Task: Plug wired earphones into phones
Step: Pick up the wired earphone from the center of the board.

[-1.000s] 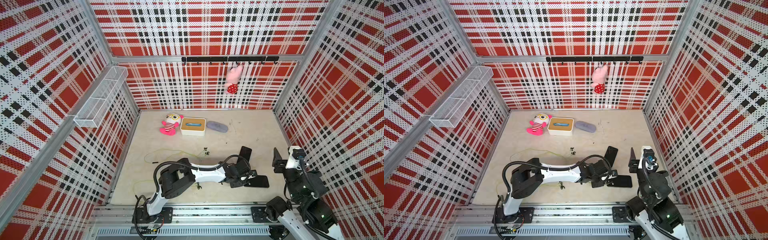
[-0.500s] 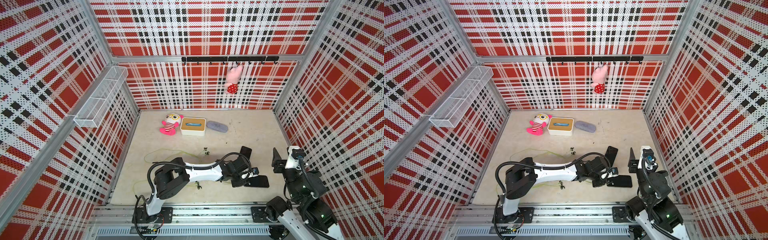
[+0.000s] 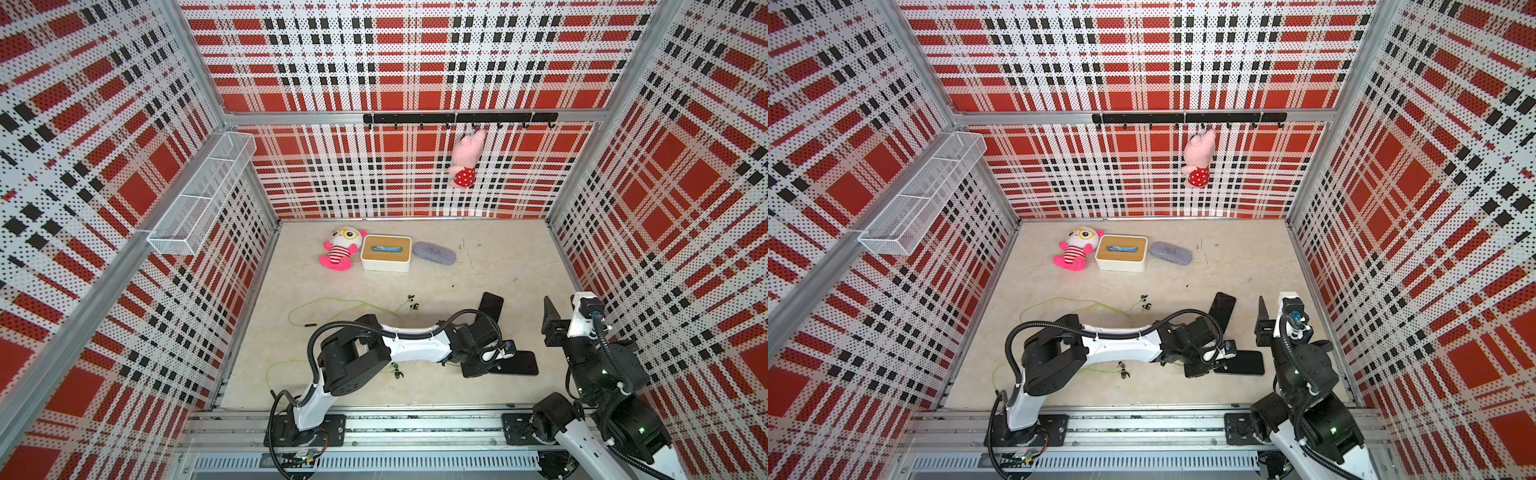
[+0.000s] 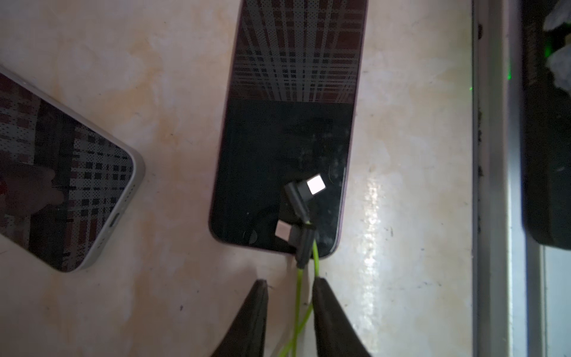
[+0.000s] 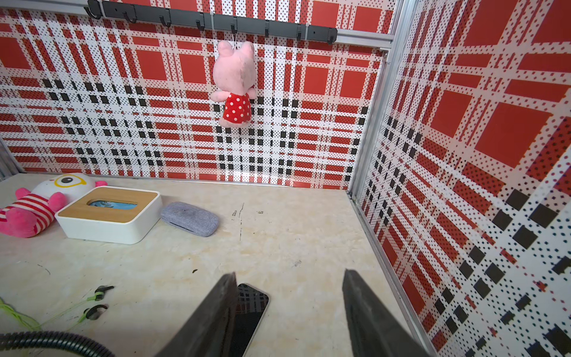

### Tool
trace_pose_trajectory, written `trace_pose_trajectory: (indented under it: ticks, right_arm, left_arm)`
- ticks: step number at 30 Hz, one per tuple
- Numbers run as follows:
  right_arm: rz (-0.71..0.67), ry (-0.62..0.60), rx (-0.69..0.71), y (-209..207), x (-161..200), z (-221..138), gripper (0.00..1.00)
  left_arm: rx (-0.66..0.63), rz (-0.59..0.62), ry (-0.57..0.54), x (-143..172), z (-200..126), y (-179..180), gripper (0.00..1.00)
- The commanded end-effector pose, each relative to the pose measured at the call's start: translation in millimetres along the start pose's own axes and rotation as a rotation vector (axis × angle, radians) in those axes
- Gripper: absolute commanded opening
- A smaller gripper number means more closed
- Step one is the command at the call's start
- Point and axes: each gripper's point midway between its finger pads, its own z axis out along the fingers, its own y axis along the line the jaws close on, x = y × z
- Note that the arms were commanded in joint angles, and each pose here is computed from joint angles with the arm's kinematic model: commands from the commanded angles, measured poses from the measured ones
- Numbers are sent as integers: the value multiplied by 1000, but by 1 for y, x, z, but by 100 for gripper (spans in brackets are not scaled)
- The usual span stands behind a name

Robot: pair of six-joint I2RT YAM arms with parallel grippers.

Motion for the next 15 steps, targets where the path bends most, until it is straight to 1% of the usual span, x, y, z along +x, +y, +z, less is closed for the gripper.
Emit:
trace_pose_trajectory:
  ticks: [1,4,11,15]
  right_arm:
    - [20,-22,-7,1,-5,-1,58]
    - [18,-23,-7,0,-5,-1,58]
    - [11,-20,-5,0,-4,-2,58]
    - [12,-24,-5,0,-4,-2,58]
  left_arm:
    - [11,8,6,-3,6,-2,28]
    - [9,6,12,-1,8,0,26]
    - [19,5,25,2,10,-3,27]
    - [8,10,38,3,11,-4,25]
